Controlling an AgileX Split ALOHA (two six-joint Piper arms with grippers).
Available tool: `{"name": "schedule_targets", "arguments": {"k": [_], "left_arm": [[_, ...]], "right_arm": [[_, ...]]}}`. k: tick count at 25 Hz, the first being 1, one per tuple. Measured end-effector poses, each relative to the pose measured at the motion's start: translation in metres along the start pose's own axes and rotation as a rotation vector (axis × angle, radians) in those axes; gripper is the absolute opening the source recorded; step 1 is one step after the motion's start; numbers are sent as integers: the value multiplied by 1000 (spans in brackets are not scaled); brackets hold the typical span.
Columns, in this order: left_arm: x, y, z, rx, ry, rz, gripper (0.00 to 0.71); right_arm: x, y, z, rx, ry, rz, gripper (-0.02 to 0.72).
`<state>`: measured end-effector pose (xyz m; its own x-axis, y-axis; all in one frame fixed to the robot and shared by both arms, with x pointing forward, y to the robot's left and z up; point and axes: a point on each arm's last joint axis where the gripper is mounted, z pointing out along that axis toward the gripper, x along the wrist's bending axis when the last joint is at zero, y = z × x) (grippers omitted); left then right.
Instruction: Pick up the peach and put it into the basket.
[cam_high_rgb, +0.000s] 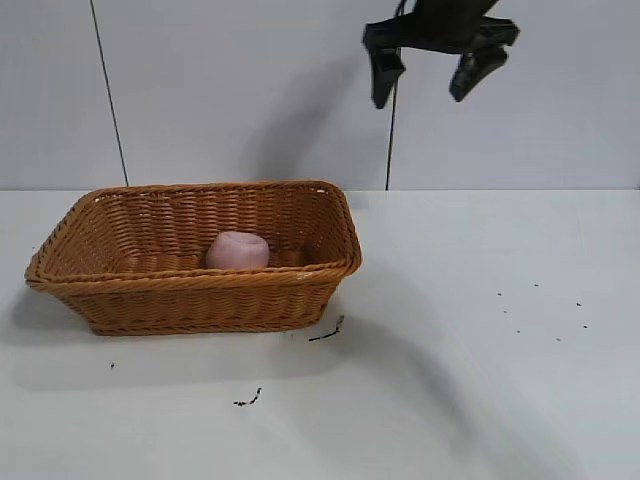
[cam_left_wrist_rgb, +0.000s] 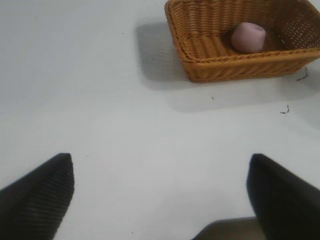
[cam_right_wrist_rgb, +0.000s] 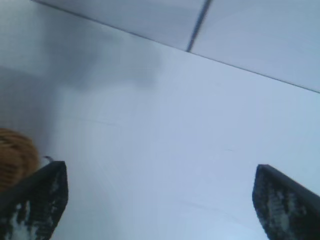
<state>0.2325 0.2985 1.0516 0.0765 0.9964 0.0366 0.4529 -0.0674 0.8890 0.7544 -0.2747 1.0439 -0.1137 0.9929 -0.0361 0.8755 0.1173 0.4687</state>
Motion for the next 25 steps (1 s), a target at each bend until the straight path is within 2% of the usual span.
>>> {"name": "schedule_targets", "arguments": {"k": [9, 15, 20, 25], "left_arm": [[0, 0, 0, 0, 0, 0, 692], [0, 0, 0, 0, 0, 0, 692], [0, 0, 0, 0, 0, 0, 692], [0, 0, 0, 0, 0, 0, 692]], "right_arm": [[-4, -11, -24, 28, 6, 23, 689], [-1, -34, -93, 9, 6, 28, 689], [3, -85, -153, 26, 7, 33, 689], [10, -163, -208, 26, -3, 29, 689]]}}
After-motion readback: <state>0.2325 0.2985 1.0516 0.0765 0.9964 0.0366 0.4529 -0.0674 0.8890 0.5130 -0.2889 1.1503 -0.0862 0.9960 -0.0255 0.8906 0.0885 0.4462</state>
